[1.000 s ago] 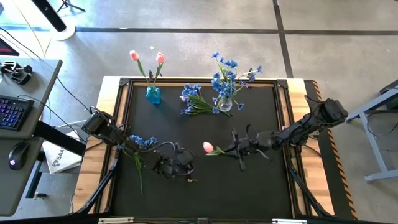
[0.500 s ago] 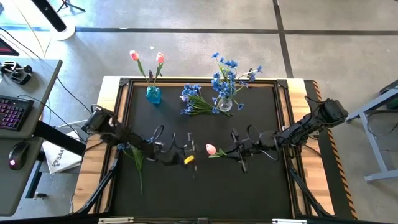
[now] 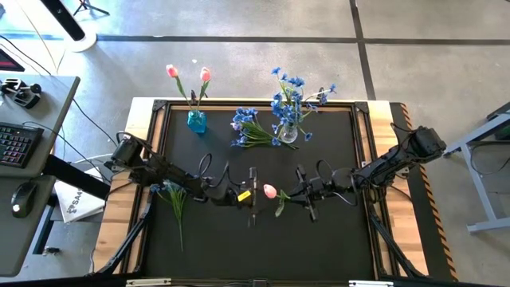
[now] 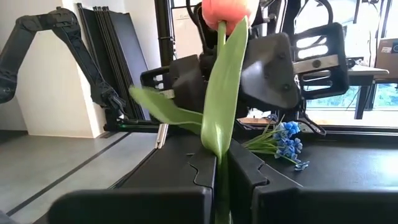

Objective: Sort flowers into vase by color
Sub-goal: Put the pink tulip flower into the blue flower vase

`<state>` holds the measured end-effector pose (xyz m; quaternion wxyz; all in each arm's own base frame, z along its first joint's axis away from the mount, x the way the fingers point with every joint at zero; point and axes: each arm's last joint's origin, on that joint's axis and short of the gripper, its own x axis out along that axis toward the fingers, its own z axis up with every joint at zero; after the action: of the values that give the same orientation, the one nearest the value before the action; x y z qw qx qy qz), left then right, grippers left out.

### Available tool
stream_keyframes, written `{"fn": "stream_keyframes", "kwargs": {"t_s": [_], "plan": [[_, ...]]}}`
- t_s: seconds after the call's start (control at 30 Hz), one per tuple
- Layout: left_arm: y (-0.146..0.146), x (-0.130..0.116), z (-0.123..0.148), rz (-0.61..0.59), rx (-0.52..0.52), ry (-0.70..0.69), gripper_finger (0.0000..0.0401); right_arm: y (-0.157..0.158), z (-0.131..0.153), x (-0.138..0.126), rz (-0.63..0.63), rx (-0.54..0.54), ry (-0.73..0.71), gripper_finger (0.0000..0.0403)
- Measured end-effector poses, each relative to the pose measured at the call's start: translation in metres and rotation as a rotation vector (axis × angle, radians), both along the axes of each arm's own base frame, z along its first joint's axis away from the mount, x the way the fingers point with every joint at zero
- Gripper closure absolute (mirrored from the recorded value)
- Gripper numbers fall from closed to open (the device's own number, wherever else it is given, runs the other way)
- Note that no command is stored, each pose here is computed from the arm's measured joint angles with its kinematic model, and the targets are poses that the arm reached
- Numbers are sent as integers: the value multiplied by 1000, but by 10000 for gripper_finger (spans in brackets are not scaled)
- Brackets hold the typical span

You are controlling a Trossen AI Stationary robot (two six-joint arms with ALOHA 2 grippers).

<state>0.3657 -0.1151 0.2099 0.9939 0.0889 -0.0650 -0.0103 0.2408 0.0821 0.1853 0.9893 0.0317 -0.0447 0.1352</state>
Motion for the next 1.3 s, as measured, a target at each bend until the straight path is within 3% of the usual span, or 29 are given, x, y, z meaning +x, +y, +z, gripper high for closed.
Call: {"fn": "stream_keyframes", "kwargs": {"t_s": [0.17,0.83,1.03,1.13,1.3], "plan": [[-1,0,0,-46,17,-2,262,0,0,0,-4,0,0,393],[1,0,6,-39,-36,-57,351,-1,-2,0,-29,-2,21,393],[-10,-4,8,48,-19,-57,394,-1,-2,0,-24,2,20,390],[-24,-7,13,117,7,-47,395,-1,1,0,-23,8,11,365],[-47,-19,46,288,77,95,398,-3,18,-8,-10,18,-40,283]]}}
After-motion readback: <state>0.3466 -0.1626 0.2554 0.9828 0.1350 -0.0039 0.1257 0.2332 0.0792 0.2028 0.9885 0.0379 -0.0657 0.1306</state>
